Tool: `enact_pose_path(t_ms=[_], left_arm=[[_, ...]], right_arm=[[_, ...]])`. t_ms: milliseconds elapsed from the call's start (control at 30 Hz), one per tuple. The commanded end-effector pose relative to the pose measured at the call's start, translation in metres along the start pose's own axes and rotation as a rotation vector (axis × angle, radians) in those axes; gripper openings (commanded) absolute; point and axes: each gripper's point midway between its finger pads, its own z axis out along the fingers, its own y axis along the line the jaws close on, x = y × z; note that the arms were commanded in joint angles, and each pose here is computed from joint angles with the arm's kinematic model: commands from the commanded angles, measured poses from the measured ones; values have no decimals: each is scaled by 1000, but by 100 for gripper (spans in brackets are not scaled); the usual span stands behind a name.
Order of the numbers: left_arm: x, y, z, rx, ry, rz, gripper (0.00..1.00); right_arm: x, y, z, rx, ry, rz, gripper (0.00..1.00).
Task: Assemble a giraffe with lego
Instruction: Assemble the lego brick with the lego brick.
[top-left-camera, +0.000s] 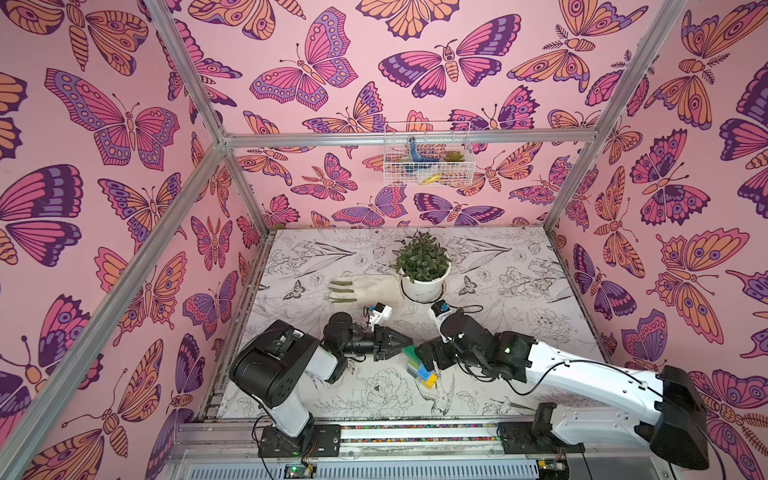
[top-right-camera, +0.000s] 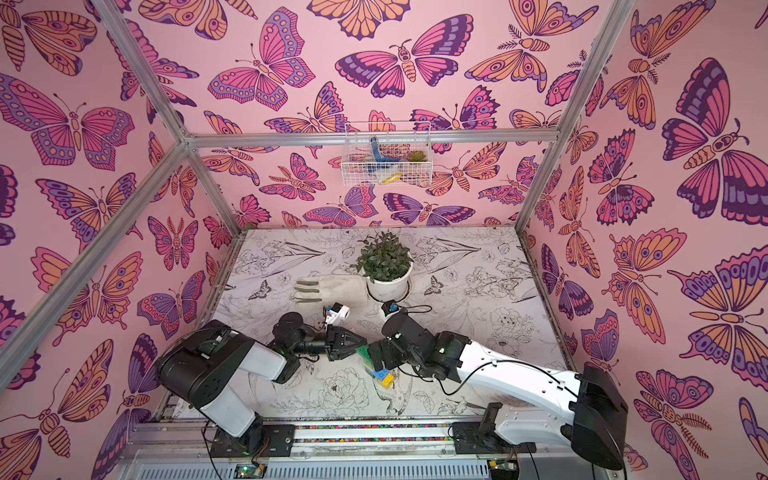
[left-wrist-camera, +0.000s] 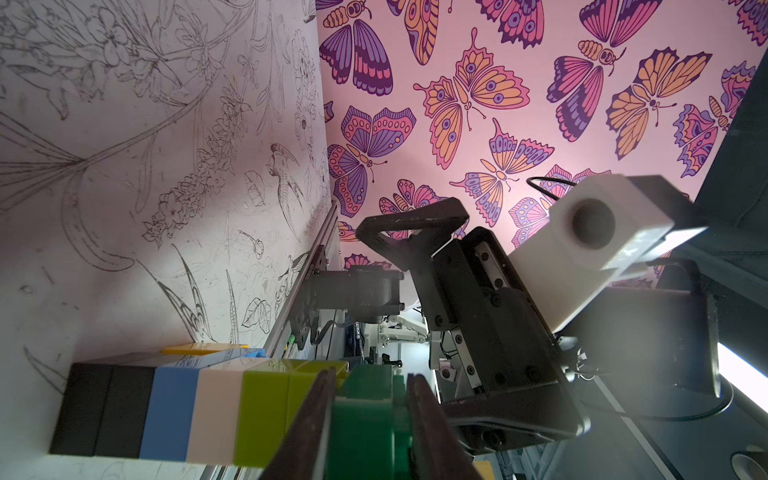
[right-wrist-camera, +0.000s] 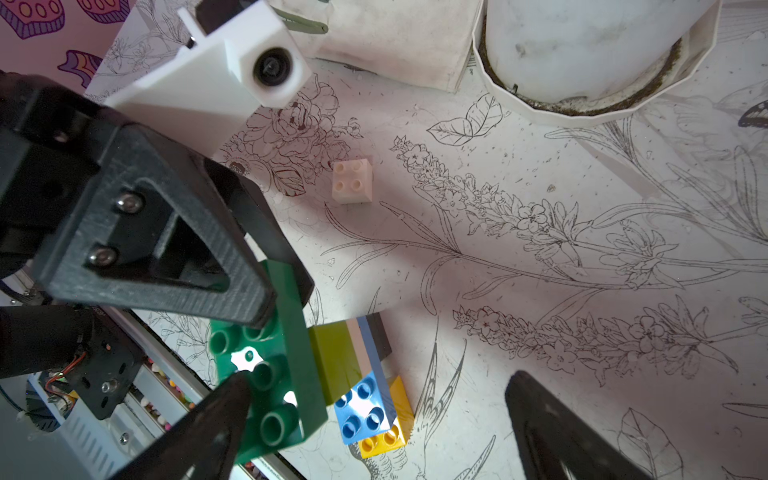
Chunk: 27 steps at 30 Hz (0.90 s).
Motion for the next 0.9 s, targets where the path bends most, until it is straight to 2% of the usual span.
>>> enact_pose_path(t_ms=[0,700,867], left_arm=[[2,31,-4,-69,-17,-115,0],[5,48,-4,-123,14,-199,0],[-1,43,-3,-152,33,-172,0]], right_arm=[[3,-1,0,8,28,-5,99],[18,-12,8,53,85,9,97],[22,-14,9,58,97,13,96]])
